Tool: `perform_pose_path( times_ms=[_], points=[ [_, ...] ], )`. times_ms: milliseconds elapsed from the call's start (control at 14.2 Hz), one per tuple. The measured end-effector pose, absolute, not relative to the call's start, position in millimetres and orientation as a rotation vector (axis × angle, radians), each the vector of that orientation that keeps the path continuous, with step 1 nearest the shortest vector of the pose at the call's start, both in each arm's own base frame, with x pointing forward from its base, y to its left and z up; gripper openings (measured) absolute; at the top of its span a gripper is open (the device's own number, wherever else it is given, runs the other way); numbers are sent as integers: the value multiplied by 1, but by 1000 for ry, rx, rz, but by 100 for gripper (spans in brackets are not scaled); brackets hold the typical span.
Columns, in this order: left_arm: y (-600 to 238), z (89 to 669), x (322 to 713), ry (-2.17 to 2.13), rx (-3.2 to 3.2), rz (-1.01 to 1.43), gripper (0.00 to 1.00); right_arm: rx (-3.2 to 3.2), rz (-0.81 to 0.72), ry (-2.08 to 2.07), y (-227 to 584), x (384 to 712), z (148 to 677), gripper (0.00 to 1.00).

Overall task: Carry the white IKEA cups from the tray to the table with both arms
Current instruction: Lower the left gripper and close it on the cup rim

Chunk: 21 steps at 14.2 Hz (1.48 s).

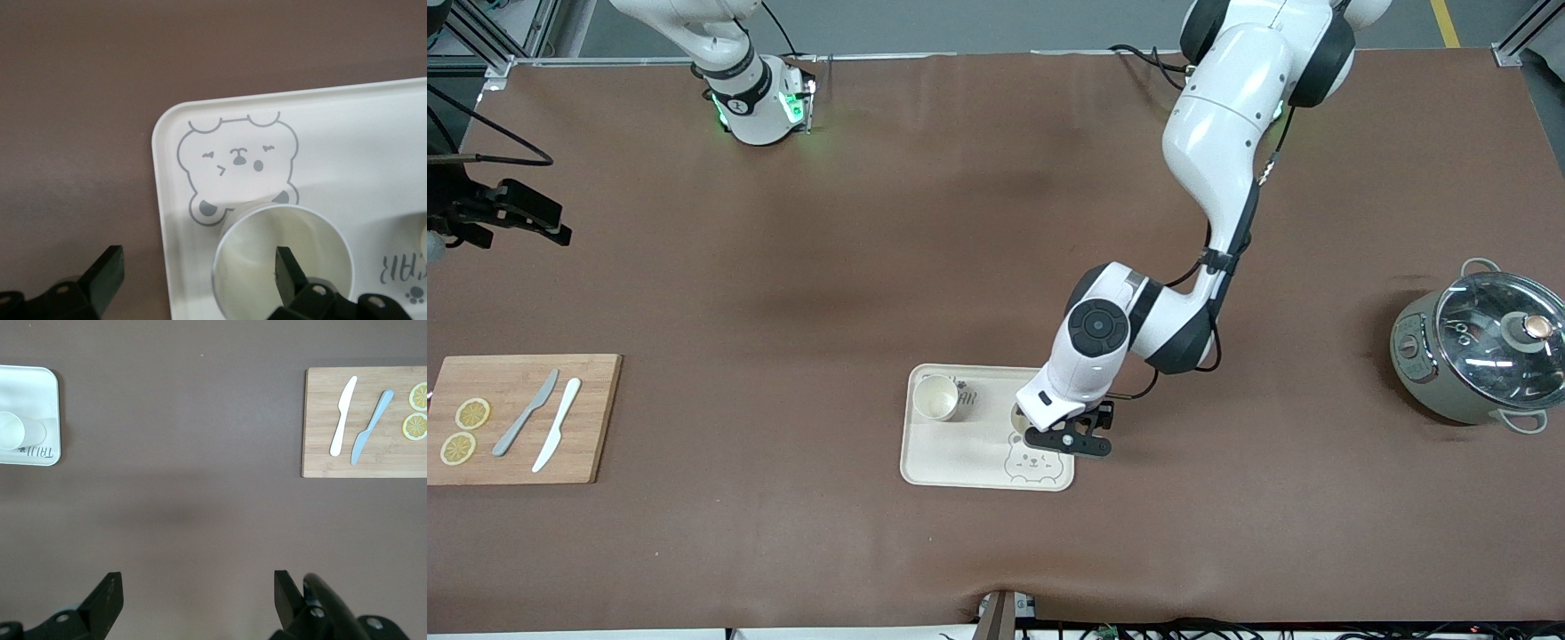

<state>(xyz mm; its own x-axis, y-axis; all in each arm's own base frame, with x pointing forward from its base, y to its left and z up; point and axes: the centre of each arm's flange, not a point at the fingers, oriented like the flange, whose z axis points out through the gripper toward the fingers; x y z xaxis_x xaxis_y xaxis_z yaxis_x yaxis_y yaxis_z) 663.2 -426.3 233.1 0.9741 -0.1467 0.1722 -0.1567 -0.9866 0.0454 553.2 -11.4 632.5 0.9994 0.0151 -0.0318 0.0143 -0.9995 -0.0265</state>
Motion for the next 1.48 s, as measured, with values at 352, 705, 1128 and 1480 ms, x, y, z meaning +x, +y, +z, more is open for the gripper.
perform_pose_path(
  times_ms=[352,705,1128,1480],
  points=[
    [-436,227,657,-222,3057,267,100,-3114,70,-25,-11,557,626,100],
    [-437,226,657,-164,3053,269,92,-3115,133,-14,-16,568,602,100],
    [-438,219,655,-78,3043,238,30,-3122,142,10,-25,572,595,100],
    [-438,219,655,-77,3042,239,4,-3121,152,26,-31,575,590,100]
  ],
)
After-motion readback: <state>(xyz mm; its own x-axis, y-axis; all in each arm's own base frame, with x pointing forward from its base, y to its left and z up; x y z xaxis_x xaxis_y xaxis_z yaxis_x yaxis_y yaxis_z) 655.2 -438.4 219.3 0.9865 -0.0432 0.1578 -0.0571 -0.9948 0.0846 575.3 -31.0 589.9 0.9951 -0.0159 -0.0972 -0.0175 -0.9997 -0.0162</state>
